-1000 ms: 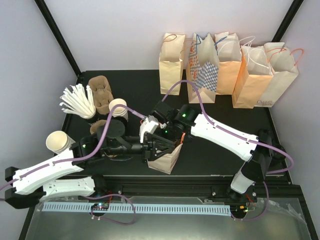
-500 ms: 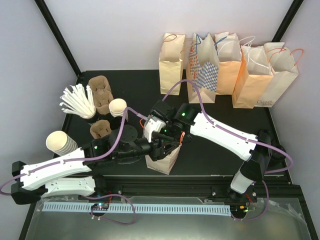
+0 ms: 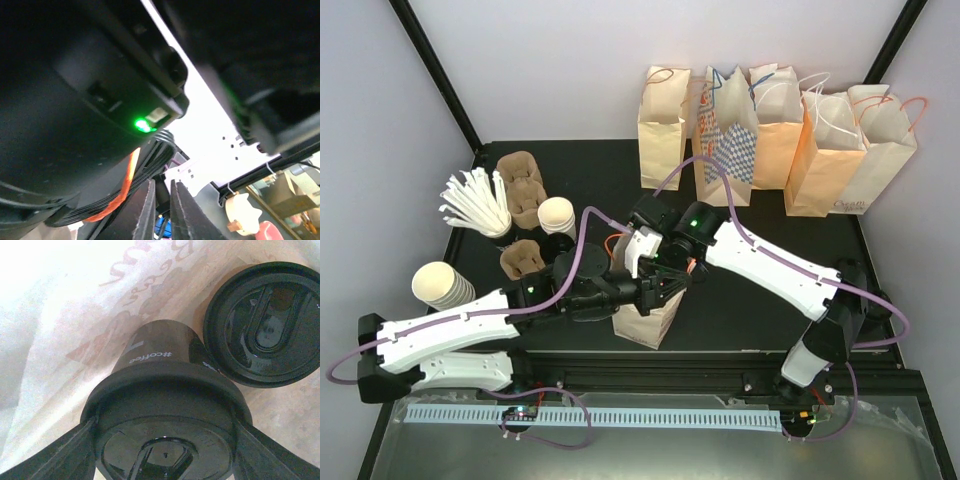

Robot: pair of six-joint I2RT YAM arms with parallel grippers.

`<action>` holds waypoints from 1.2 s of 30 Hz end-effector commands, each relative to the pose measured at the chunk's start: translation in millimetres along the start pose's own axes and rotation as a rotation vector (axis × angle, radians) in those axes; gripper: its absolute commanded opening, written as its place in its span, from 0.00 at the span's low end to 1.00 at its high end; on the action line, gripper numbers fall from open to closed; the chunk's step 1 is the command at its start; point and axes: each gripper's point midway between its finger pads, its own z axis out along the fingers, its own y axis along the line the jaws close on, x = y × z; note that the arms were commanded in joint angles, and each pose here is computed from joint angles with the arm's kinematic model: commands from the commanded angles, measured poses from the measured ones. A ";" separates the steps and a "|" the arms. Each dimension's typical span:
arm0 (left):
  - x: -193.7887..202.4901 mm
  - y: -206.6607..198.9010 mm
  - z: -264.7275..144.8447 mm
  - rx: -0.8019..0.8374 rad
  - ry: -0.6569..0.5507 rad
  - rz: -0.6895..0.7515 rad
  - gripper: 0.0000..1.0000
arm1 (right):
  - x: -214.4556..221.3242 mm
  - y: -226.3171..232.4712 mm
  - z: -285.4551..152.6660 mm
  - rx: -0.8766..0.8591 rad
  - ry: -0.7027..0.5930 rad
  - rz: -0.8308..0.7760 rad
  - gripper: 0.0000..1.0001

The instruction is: Pack the takeout coffee

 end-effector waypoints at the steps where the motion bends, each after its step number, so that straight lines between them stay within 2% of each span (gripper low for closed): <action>1: 4.6 -36.7 15.1 0.166 0.081 0.034 0.08 | 6.3 10.2 6.4 -0.014 0.020 -0.008 0.36; 6: 14.3 -42.1 27.7 0.195 0.156 0.010 0.02 | 7.9 6.6 7.4 -0.001 0.022 0.000 0.35; 13: 12.2 -47.2 23.4 0.195 0.175 -0.002 0.02 | 10.1 3.5 8.6 0.026 0.045 0.032 0.33; 16: 9.9 -36.7 8.1 0.127 0.148 -0.034 0.09 | 8.5 3.8 6.3 0.020 0.030 0.044 0.33; 19: 11.3 -13.0 -8.9 0.042 0.074 -0.078 0.12 | 7.0 4.3 4.8 0.014 0.020 0.057 0.33; 23: 20.6 2.0 -21.5 0.011 0.022 -0.097 0.15 | 10.0 6.3 7.1 0.003 0.056 0.103 0.34; 29: 28.3 -0.5 -29.8 -0.052 -0.049 -0.001 0.31 | 13.6 4.6 2.7 -0.016 0.104 0.240 0.34; 32: 28.0 3.2 -29.6 -0.113 -0.085 0.046 0.51 | 14.5 2.3 0.2 -0.016 0.116 0.314 0.35; 36: 21.7 9.7 -33.3 -0.191 -0.144 0.067 0.62 | 12.5 0.6 -2.8 -0.010 0.102 0.334 0.35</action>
